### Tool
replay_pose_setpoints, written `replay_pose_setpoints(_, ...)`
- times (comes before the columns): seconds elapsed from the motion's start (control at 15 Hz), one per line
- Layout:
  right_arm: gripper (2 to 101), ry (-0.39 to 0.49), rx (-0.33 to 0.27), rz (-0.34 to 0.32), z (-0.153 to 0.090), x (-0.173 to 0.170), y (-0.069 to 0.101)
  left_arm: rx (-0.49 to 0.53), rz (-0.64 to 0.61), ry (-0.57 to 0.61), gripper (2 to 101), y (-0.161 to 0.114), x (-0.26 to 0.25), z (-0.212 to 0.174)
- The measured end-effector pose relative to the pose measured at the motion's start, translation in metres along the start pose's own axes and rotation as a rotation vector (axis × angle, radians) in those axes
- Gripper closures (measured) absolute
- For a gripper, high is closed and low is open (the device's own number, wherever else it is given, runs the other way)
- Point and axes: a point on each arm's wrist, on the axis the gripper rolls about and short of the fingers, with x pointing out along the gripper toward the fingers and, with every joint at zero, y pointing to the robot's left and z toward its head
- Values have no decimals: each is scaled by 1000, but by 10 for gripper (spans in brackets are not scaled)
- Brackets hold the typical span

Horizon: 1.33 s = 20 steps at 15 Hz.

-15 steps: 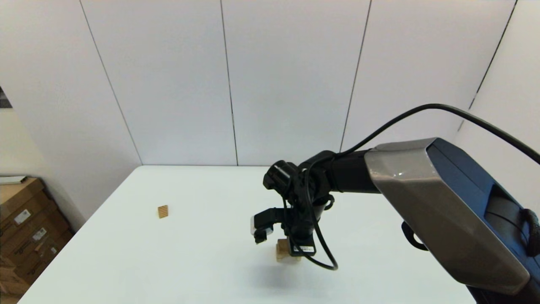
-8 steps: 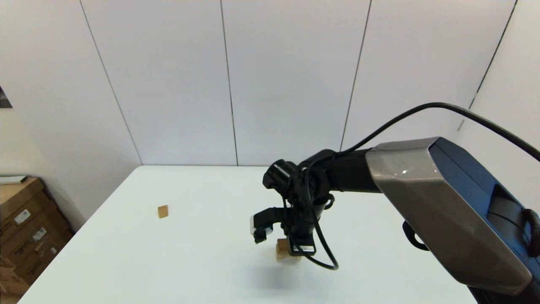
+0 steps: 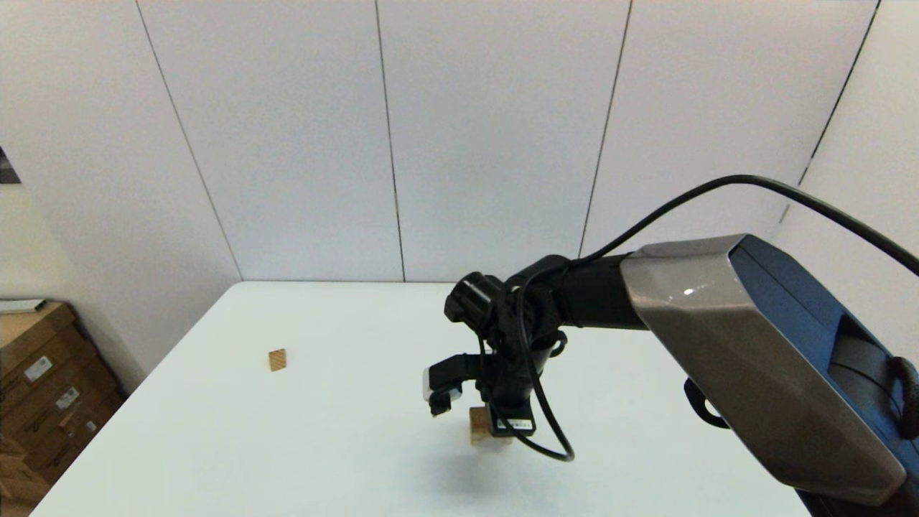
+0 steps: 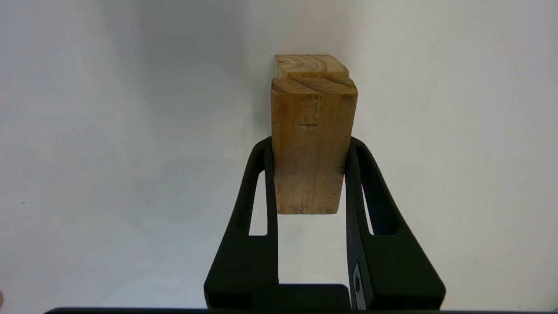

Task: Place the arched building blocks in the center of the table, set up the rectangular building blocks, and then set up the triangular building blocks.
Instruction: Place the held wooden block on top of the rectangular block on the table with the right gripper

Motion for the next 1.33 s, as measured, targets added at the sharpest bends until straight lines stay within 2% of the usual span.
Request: replay_pose_setpoints(1.33,781,2,-6,-2,-1,5,-4,1,0,0,54,0,0,0)
